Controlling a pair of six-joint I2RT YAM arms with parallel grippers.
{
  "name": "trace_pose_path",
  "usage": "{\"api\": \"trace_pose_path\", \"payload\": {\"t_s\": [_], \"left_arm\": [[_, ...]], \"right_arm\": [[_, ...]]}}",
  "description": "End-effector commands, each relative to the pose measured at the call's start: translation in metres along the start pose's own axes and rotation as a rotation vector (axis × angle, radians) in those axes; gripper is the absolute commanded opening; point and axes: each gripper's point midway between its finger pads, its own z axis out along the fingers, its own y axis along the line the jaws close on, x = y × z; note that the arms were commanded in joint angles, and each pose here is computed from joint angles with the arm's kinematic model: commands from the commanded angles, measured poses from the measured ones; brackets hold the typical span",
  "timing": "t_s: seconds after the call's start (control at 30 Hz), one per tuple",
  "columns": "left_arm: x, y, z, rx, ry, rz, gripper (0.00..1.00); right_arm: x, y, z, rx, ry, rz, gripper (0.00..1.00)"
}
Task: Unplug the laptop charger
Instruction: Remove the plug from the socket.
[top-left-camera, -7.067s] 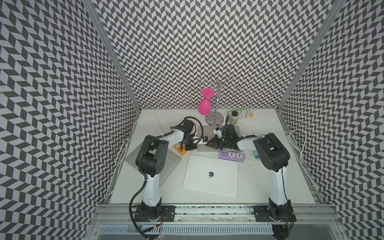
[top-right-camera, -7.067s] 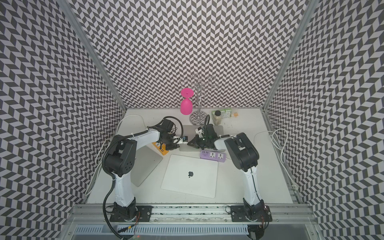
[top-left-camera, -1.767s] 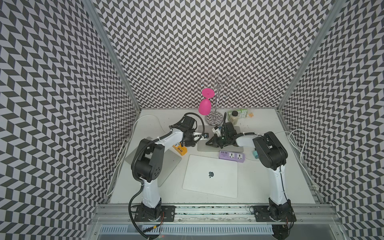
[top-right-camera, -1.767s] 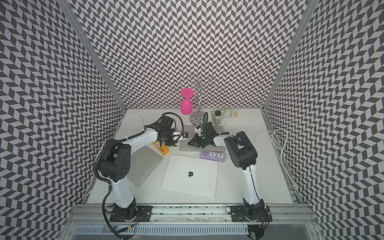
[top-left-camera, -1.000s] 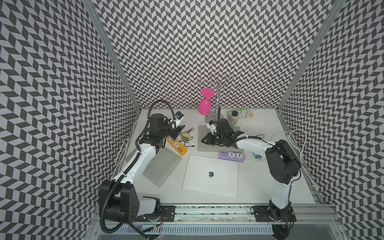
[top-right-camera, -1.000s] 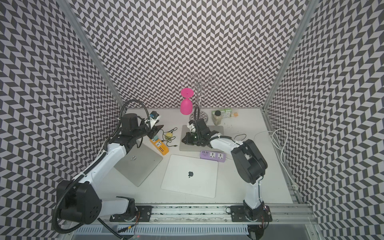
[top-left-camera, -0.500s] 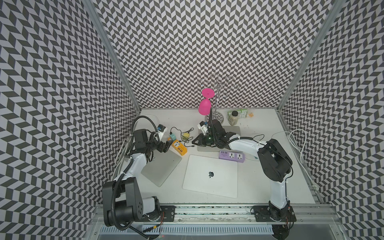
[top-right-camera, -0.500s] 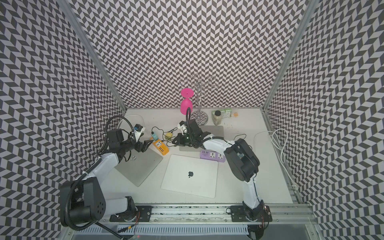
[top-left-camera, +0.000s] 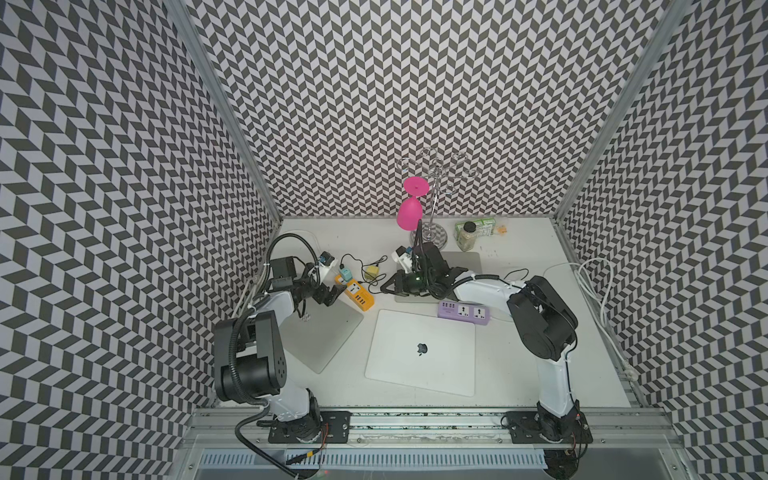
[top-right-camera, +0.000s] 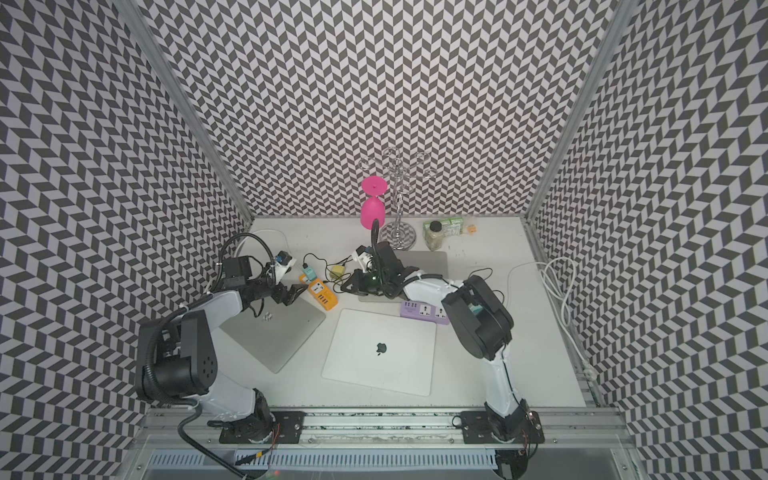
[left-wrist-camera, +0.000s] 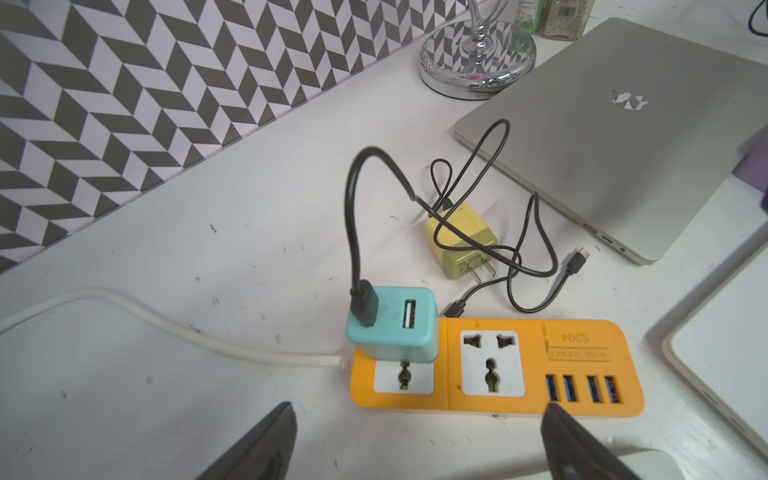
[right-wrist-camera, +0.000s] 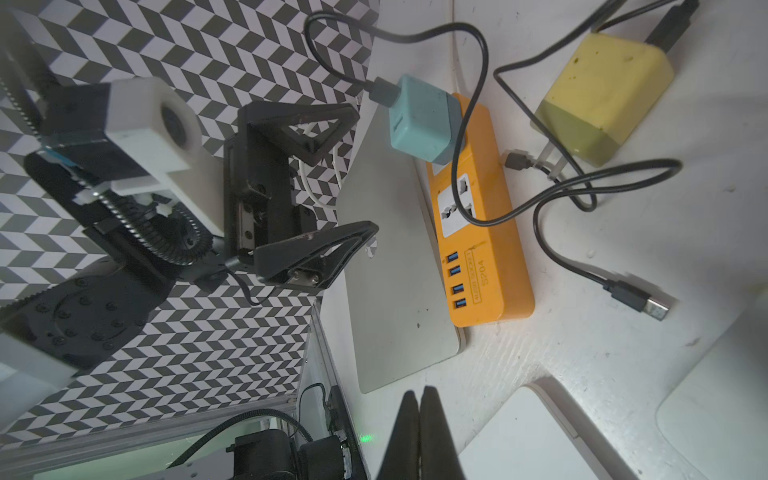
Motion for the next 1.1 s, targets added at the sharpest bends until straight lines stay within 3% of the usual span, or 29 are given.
{"api": "trace_pose_path", "payload": {"t_s": [0.0, 0.3, 0.9, 1.07], "left_arm": [[-0.009, 0.001, 0.001, 0.065, -0.055, 0.05, 0.9], [-0.002, 0.015, 0.02, 0.08, -0.016, 0.02, 0.86], [-0.004, 0.005, 0.048, 0.139, 0.067, 0.072, 0.76], [-0.005, 0.007, 0.05, 0.141, 0.07, 0.065, 0.66]], "right_arm": [[0.002, 0.008, 0.006, -0.043, 0.001, -0.021, 0.0], [0.001, 0.006, 0.012, -0.037, 0.011, -0.014, 0.0], [0.01, 0.008, 0.025, -0.042, 0.033, 0.008, 0.0], [0.016, 0.009, 0.031, -0.047, 0.04, 0.011, 0.0]]}}
